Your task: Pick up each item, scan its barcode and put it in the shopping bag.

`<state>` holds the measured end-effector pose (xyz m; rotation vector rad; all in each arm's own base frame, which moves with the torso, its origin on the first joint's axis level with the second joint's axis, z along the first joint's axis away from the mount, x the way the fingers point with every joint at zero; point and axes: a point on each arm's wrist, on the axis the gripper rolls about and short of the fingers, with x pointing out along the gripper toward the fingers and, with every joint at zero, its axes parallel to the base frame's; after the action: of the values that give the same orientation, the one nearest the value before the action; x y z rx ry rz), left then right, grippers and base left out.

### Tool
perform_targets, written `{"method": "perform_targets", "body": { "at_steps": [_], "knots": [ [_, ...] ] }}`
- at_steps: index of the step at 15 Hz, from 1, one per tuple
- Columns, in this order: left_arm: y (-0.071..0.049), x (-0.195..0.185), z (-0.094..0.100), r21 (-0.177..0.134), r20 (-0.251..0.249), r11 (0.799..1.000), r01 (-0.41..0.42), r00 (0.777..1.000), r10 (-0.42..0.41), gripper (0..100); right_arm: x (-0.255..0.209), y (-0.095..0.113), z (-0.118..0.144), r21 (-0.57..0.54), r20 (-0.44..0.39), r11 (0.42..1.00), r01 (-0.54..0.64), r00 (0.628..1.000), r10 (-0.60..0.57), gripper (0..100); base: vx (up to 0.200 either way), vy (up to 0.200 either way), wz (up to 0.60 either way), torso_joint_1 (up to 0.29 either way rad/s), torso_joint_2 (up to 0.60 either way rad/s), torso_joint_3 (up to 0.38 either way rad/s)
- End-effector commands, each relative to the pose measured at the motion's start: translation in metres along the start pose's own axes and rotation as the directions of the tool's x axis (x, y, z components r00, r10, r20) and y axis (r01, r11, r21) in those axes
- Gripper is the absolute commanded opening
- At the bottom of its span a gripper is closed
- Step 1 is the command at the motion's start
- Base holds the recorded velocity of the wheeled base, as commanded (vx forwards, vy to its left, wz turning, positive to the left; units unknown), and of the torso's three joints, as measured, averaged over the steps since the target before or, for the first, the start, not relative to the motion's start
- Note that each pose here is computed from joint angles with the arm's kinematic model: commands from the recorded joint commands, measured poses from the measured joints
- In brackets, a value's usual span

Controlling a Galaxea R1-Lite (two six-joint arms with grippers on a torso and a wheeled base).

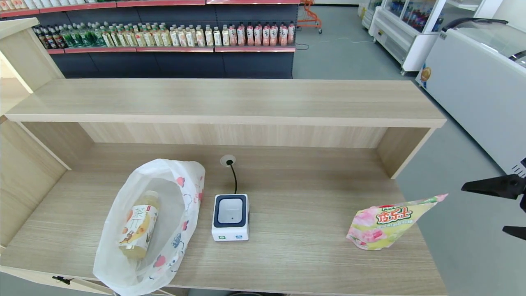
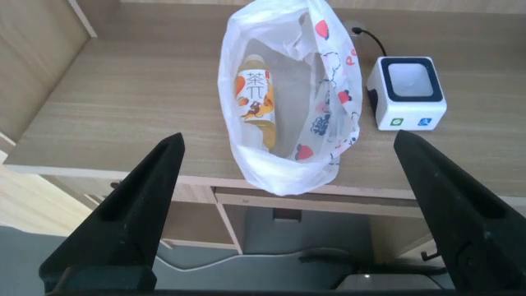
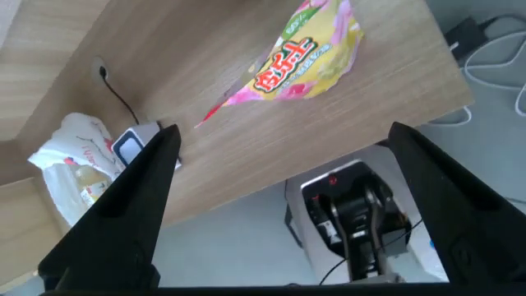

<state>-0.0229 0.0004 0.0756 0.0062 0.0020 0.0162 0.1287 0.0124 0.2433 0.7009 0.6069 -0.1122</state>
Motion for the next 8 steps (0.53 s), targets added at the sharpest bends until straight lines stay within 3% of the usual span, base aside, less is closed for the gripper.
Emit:
{"method": "perform_targets", "body": {
  "at_steps": [1,6,8],
  "knots": [
    [0.000,0.000,0.000,0.000,0.000,1.000,-0.001,1.000,0.001,100,-0.010,0.005,0.004,0.048,0.010,0.999,-0.016,1.000,0.015,100,0.000,0.000,0.00,0.000,0.00,0.000],
    [0.000,0.000,0.000,0.000,0.000,1.000,-0.001,1.000,0.001,100,0.004,0.004,0.005,0.100,0.008,0.993,0.067,0.998,-0.068,100,0.000,0.000,0.00,0.000,0.00,0.000],
    [0.000,0.000,0.000,0.000,0.000,1.000,-0.001,1.000,0.001,100,0.016,-0.002,0.002,0.104,-0.017,0.982,0.158,0.987,-0.157,100,0.000,0.000,0.00,0.000,0.00,0.000]
  ]
}}
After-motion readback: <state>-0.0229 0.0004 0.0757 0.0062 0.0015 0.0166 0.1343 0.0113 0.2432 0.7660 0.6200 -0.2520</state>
